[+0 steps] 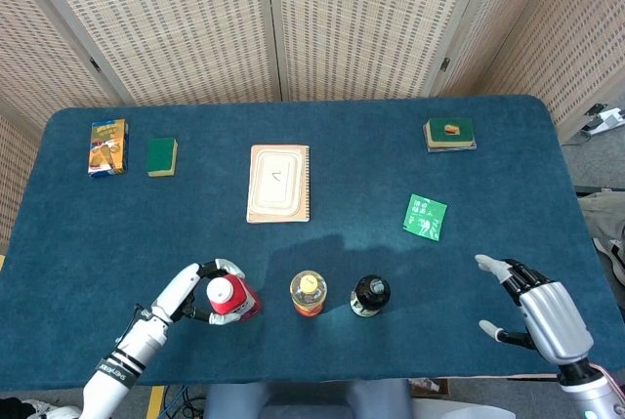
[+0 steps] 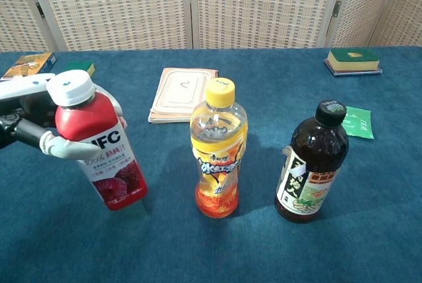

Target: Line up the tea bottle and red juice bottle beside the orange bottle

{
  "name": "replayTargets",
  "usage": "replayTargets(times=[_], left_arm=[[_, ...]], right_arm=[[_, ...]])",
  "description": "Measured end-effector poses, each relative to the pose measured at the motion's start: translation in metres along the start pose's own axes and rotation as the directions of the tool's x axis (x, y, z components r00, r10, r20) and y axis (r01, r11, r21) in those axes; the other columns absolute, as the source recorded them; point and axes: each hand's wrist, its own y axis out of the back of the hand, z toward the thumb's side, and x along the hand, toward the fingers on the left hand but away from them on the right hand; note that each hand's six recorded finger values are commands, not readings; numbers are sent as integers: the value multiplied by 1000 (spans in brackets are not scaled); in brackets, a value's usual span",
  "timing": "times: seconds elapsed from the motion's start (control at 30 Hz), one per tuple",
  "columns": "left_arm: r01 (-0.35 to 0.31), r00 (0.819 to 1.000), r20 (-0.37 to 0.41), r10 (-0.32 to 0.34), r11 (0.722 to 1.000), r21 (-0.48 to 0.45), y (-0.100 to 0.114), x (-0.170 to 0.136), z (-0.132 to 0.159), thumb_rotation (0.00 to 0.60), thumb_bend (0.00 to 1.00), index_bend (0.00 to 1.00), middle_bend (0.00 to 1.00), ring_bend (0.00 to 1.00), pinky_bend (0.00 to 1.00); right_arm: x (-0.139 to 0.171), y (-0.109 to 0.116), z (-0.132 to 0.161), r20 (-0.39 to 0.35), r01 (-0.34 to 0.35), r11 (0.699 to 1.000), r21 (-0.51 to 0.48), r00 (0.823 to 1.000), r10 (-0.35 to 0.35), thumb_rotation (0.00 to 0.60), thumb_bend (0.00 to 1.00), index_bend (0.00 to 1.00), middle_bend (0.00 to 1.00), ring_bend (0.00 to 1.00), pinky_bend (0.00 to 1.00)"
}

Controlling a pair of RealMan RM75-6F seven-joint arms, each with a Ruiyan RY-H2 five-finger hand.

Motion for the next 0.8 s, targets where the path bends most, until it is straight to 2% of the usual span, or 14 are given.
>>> replayTargets(times=[0.8], left_arm=[[11,1000,19,-12,1000,24,-31,15,-5,600,96,513,411,456,405]], right_arm=[[1,2,0,-1,0,1000,2,1000,0,600,0,177,297,237,460]])
